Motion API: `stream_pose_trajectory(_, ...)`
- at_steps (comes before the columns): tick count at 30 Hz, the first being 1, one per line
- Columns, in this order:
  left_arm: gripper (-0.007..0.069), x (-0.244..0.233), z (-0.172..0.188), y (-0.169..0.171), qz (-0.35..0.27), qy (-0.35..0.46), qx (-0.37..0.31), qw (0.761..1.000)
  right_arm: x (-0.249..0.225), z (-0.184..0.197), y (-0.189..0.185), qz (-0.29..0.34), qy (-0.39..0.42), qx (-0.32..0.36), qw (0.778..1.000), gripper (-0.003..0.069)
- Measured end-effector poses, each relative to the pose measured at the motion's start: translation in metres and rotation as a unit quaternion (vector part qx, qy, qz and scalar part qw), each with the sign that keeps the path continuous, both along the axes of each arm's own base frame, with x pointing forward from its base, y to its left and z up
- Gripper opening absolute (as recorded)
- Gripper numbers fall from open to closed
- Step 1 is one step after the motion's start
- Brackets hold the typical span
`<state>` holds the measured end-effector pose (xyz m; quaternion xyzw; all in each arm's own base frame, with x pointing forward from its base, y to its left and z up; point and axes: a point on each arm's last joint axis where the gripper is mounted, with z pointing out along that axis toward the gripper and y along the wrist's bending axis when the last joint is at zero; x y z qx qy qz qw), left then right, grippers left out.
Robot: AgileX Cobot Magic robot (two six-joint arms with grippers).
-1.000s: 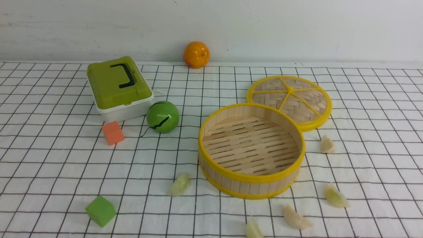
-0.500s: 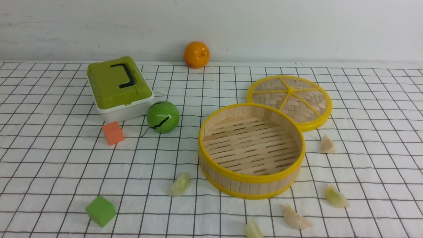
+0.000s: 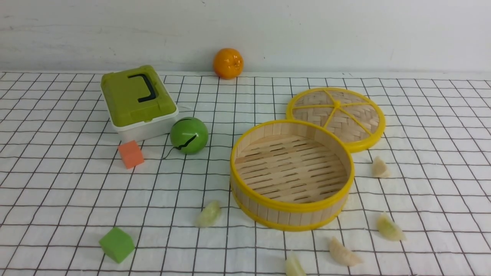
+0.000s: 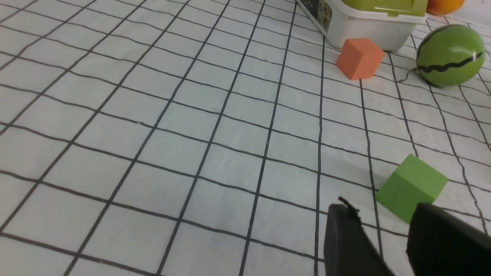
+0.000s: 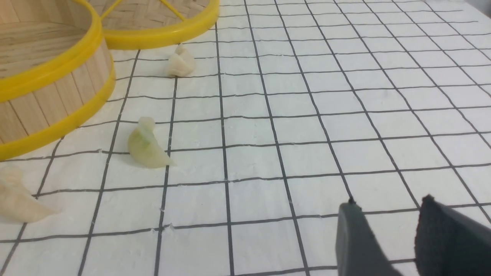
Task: Put the dumplings into the steamer on the table with the white tablecloth.
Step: 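Reach for and grasp a dumpling on the table with the left gripper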
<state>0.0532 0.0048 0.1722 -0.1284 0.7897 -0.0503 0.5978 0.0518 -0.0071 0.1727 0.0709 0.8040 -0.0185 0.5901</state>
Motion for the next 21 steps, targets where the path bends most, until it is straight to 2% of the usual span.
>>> stream_pose_trajectory(8,0.0239,0.0000,0.0000,0.0000,0.000,0.000,0.000,1.000,-0.0001,0.0000,-0.0006,-0.001,0.001,-0.009,1.000,0.0238)
stream_pose_trajectory(21,0.0239,0.0000,0.0000,0.0000,0.000,0.000,0.000,1.000,0.0002,0.0000,0.0016,0.002,-0.003,0.024,1.000,0.0238)
